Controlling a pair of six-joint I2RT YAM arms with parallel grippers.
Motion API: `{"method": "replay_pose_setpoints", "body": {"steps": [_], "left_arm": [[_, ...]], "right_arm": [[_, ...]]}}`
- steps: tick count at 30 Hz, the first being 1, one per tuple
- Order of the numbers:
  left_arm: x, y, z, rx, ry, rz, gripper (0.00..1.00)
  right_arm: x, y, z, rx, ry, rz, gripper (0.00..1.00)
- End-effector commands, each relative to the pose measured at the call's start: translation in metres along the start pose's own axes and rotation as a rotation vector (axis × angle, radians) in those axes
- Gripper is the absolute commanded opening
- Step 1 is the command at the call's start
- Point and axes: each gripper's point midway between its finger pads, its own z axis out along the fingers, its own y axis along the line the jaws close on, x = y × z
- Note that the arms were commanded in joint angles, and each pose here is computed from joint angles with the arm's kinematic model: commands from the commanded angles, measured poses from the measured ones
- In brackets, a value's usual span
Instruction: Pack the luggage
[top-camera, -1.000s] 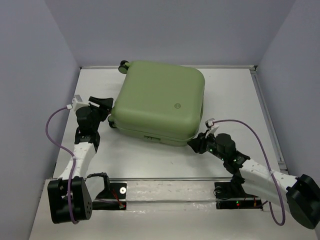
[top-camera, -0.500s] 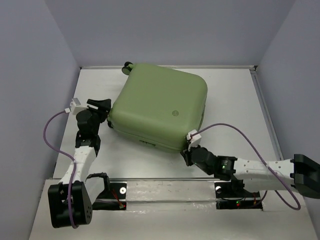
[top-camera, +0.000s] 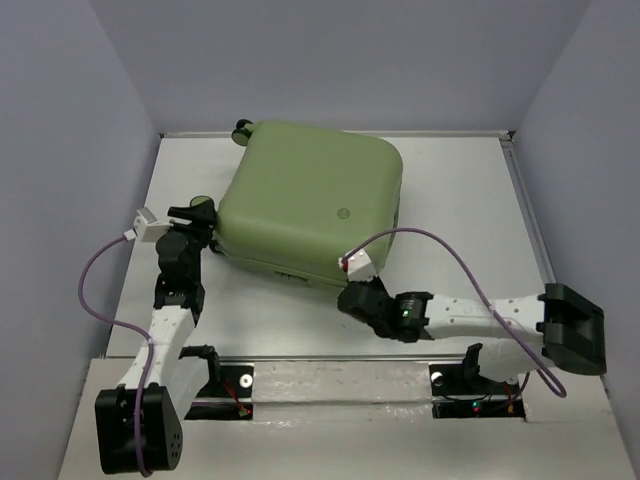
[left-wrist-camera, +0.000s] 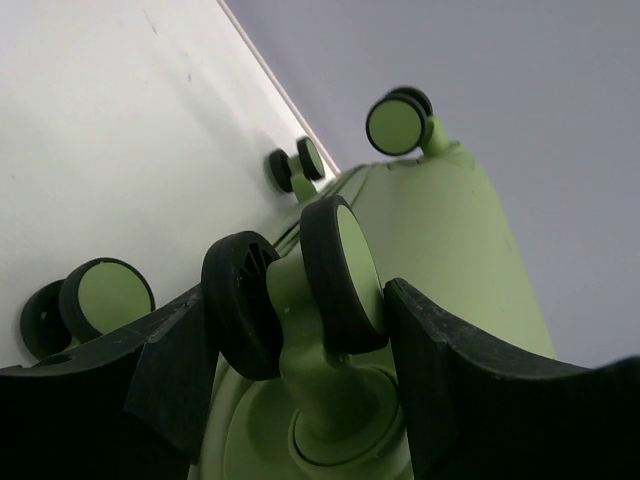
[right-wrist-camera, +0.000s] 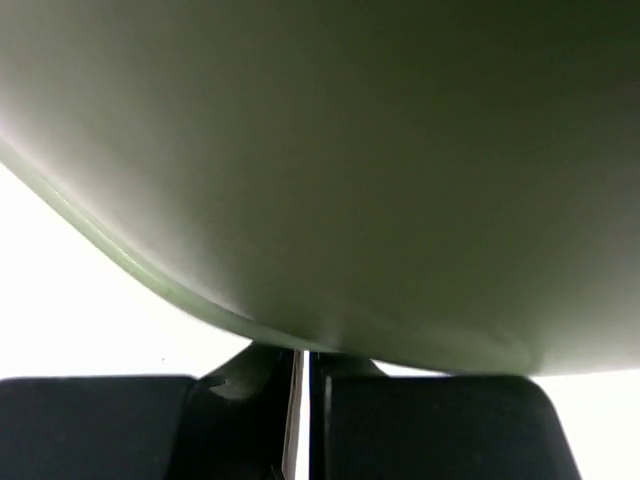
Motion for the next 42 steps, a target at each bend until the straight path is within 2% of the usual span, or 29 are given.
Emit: {"method": "replay_pose_setpoints", "body": {"steps": [1,4,6,8,9,10,12,13,14,16,17,20,21,25,26,30,35,36,37,38,40,42], "left_arm": [[0.099,-0.017,-0.049,0.195,0.417,0.109,0.06],[0.107,-0.024,-0.055,0.218,0.434,0.105,0.06],[0.113,-0.033,-0.059,0.239,0.450,0.099,0.06],[0.117,-0.040,-0.061,0.251,0.451,0.095,0.06],[0.119,-0.044,-0.063,0.263,0.453,0.087,0.06],[0.124,-0.049,-0.067,0.275,0.465,0.083,0.06],[0.128,-0.054,-0.071,0.290,0.475,0.074,0.06],[0.129,-0.055,-0.074,0.301,0.478,0.073,0.06],[0.130,-0.055,-0.077,0.307,0.484,0.073,0.06],[0.130,-0.054,-0.082,0.315,0.485,0.072,0.06],[0.132,-0.049,-0.084,0.308,0.489,0.078,0.06],[0.136,-0.044,-0.086,0.303,0.499,0.079,0.06],[0.137,-0.043,-0.086,0.302,0.502,0.081,0.06],[0.137,-0.051,-0.091,0.340,0.516,0.102,0.06],[0.146,-0.055,-0.101,0.364,0.559,0.159,0.06],[0.168,-0.055,-0.115,0.381,0.635,0.196,0.06],[0.195,-0.053,-0.126,0.383,0.692,0.210,0.06],[0.196,-0.056,-0.125,0.394,0.690,0.203,0.13],[0.195,-0.060,-0.125,0.403,0.684,0.196,0.13],[0.194,-0.064,-0.123,0.412,0.679,0.200,0.27],[0.195,-0.072,-0.117,0.420,0.673,0.223,0.38],[0.197,-0.079,-0.112,0.426,0.674,0.238,0.44]], "right_arm": [[-0.132,-0.013,-0.007,-0.282,-0.329,0.413,0.07],[-0.145,-0.025,-0.017,-0.304,-0.375,0.412,0.07],[-0.134,0.020,-0.037,-0.501,-0.359,0.398,0.07],[-0.112,0.070,-0.049,-0.621,-0.309,0.417,0.07],[-0.101,0.108,-0.065,-0.699,-0.268,0.389,0.07],[-0.073,0.136,-0.042,-0.661,-0.176,0.329,0.07],[-0.073,0.150,-0.034,-0.621,-0.128,0.281,0.07],[-0.089,0.147,-0.033,-0.610,-0.165,0.273,0.07],[-0.112,0.128,-0.041,-0.594,-0.225,0.307,0.07],[-0.127,0.087,-0.038,-0.558,-0.276,0.336,0.07],[-0.151,0.037,-0.036,-0.525,-0.333,0.415,0.07],[-0.158,-0.046,-0.023,-0.388,-0.378,0.466,0.07],[-0.158,-0.055,-0.024,-0.371,-0.383,0.455,0.07],[-0.148,-0.057,-0.036,-0.410,-0.373,0.480,0.07],[-0.112,-0.051,-0.039,-0.450,-0.326,0.525,0.07],[-0.062,-0.036,-0.041,-0.507,-0.254,0.542,0.07],[-0.042,-0.037,-0.051,-0.506,-0.236,0.596,0.07],[-0.035,-0.045,-0.046,-0.448,-0.222,0.598,0.07],[-0.033,-0.051,-0.043,-0.414,-0.224,0.602,0.10],[-0.036,-0.056,-0.042,-0.385,-0.233,0.610,0.16],[-0.044,-0.074,-0.035,-0.272,-0.262,0.604,0.46],[-0.042,-0.086,-0.018,-0.185,-0.235,0.586,0.56]]}}
